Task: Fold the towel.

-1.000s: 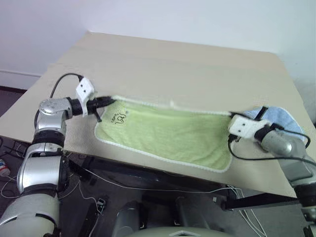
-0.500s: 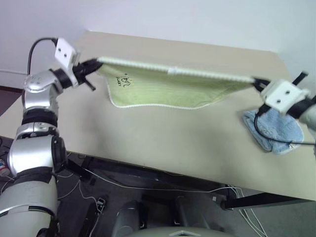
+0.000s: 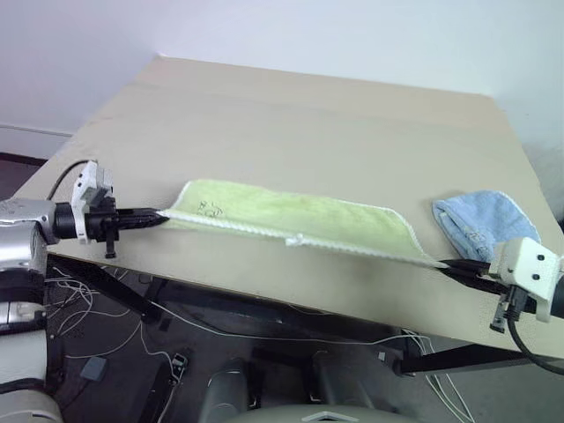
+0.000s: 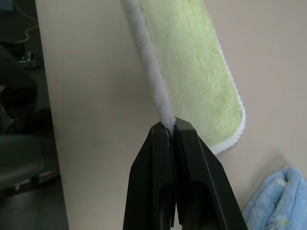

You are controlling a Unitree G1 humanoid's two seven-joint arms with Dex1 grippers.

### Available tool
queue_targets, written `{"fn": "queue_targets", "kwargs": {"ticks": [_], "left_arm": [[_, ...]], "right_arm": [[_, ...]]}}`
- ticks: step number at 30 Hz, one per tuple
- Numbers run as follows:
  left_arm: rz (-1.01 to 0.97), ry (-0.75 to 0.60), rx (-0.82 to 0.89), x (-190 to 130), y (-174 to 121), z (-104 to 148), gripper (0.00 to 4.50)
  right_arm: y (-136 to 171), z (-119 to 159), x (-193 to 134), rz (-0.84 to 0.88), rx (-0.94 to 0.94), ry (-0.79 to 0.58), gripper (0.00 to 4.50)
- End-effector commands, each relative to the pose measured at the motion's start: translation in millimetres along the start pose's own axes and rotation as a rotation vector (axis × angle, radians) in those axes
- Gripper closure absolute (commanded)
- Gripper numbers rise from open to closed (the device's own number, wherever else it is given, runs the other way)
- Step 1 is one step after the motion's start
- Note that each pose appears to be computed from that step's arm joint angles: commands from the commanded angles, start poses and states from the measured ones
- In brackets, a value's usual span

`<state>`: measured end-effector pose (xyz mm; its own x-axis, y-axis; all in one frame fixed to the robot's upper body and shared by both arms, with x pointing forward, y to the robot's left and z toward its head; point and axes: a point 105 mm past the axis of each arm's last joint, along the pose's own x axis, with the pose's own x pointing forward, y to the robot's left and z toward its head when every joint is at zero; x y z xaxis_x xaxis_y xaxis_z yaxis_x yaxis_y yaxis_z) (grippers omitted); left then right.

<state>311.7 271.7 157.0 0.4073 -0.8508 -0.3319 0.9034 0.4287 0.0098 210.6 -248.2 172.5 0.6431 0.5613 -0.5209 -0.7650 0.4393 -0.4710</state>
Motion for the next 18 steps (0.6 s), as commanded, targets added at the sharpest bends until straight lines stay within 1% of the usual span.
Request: {"fn": "queue_targets", "kwargs": {"ticks": [1, 3, 7, 14, 17, 18], "left_arm": [[0.106, 0.005, 0.067, -4.6, 12.0, 12.1, 4.50], [0.174, 0.012, 0.121, 2.5, 22.9, 12.4, 4.50], [0.319, 0.025, 0.173, 25.1, 52.4, 13.6, 4.50], [0.402, 0.078, 0.268, 62.8, 73.5, 14.7, 4.50], [0.421, 0.131, 0.304, 73.3, 77.3, 9.3, 4.50], [0.433, 0.144, 0.307, 75.0, 78.9, 7.7, 4.26]], "right_arm": [[-19.9, -5.5, 2.7, -0.064, -0.033, 0.035, 4.49], [-27.5, -6.8, 12.0, -0.084, -0.060, 0.034, 4.49], [-49.0, -13.5, 35.7, -0.143, -0.090, 0.045, 4.49], [-88.1, -32.3, 65.2, -0.265, -0.117, 0.083, 4.49], [-95.8, -40.9, 77.1, -0.283, -0.118, 0.093, 4.49], [-97.5, -43.2, 79.9, -0.290, -0.124, 0.097, 4.50]]}}
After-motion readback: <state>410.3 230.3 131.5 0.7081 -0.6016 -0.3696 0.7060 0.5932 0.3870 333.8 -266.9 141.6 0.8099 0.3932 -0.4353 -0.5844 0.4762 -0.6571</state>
